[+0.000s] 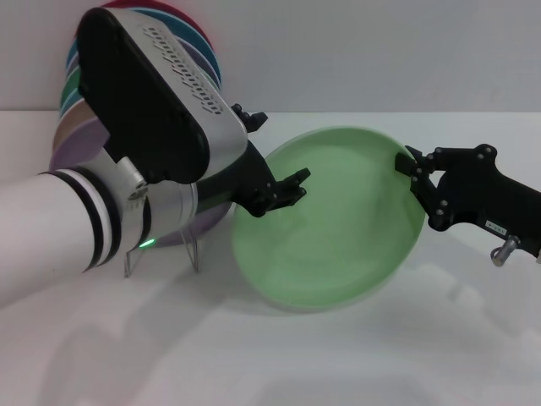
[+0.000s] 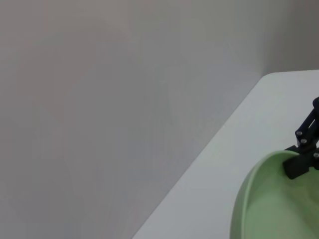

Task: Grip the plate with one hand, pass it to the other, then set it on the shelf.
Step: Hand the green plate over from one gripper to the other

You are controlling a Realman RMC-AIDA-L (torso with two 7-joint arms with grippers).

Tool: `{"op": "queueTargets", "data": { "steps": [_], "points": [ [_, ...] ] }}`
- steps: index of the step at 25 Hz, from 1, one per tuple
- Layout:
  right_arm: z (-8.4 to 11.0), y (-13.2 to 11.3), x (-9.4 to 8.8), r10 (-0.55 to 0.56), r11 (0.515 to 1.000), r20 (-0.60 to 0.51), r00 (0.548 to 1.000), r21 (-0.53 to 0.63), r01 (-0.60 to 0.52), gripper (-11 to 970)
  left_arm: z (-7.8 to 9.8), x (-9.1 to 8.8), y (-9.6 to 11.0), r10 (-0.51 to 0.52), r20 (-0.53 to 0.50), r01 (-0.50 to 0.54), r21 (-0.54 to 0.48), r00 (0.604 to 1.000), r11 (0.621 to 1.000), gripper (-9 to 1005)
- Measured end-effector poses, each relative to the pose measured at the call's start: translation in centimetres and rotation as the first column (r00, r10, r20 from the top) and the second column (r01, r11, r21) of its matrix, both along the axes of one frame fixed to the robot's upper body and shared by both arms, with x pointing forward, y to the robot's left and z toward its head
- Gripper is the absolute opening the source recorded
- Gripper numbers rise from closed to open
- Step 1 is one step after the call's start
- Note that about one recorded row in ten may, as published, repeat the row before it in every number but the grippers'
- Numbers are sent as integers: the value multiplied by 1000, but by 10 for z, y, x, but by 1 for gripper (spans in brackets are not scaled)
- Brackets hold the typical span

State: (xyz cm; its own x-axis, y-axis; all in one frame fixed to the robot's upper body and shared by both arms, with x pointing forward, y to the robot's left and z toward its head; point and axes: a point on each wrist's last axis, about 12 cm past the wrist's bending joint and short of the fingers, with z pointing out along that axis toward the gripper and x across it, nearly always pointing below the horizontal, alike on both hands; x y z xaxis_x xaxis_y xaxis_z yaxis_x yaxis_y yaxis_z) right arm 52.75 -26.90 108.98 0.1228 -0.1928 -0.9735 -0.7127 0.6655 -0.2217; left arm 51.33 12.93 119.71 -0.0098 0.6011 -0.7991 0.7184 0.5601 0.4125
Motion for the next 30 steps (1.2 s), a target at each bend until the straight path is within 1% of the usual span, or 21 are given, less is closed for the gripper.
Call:
{"op": "queueTargets", "data": {
  "steps": [5,10,16,24,29,30],
  "points": [
    [0,1,0,9,1000,1,1000,1,-9,50,-5,3,-3,-8,-11,9,11,1000,1000,746],
    [1,1,-1,15,1000,4,1000,8,-15,52,-4,4,-2,-14,0,14,22,1000,1000,744],
    [1,1,-2,16,1000,5,1000,16,-16,55,-4,2,-3,-29,15,28,43,999,999,530],
    [-4,3,-10,49,998,9,999,32,-50,58,-3,1,-6,-56,55,53,57,997,997,290],
    [-8,1,-16,53,994,-5,999,97,-53,60,-1,0,-9,-68,75,64,52,995,997,102],
    [-8,0,-17,49,992,-6,999,113,-48,60,-1,0,-10,-68,80,65,49,994,997,97]
  ]
}}
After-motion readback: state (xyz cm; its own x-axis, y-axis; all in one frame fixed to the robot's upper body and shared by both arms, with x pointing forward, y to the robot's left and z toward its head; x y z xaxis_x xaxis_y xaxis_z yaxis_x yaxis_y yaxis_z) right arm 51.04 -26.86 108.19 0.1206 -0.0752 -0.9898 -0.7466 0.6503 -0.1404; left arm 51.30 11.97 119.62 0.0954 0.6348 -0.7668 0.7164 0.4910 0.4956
